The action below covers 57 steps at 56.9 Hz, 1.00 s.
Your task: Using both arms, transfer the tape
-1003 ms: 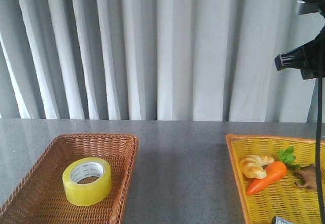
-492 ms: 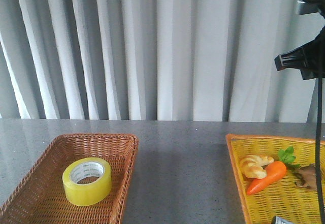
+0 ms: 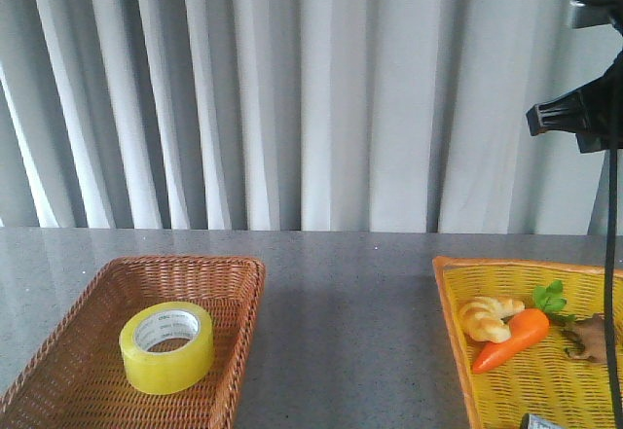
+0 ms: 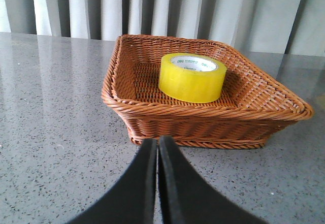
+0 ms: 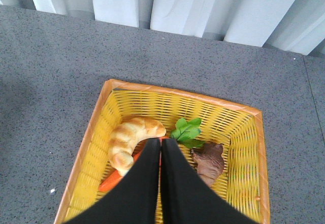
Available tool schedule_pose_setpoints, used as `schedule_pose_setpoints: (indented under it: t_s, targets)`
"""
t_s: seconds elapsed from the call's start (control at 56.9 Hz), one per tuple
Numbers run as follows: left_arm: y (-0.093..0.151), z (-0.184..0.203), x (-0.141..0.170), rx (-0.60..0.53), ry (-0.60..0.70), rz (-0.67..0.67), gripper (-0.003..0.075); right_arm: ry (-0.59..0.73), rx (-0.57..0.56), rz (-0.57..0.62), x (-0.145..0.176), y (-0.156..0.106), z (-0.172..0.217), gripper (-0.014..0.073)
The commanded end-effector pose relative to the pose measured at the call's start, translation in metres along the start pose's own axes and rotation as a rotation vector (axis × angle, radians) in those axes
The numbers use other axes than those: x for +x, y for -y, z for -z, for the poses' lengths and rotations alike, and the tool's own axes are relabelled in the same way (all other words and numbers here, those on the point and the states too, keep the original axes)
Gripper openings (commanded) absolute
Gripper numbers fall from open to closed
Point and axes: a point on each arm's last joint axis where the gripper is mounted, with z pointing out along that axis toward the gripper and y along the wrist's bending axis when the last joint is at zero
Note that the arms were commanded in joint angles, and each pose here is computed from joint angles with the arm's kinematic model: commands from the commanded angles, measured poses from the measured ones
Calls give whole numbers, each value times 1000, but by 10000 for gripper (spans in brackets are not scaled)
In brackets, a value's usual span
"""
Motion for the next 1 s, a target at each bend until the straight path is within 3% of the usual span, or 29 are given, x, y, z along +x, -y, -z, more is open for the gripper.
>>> schedule_pose_setpoints:
  t_s: [0.0, 0.211, 0.422, 0.51, 0.686, 0.879, 0.985]
  targets:
    - [2, 2, -10, 24, 98, 13, -6, 125, 15, -11, -9, 8, 28, -7]
    - [2, 2, -10, 24, 98, 13, -6, 183, 0, -15, 13, 13, 68, -7]
    - [2, 2, -10, 24, 98, 13, -6, 457, -70, -66, 73, 11, 109, -7]
    - [2, 2, -10, 24, 98, 13, -6, 569, -120, -120, 112, 7, 115, -7]
    - [2, 2, -10, 24, 98, 13, -6, 779, -146, -119, 206, 2, 119, -7]
    - [2, 2, -10, 24, 98, 13, -6, 829, -160, -115, 304, -7, 88, -7]
    - [2, 2, -10, 24, 98, 13, -6, 836, -164, -114, 337, -11, 72, -7]
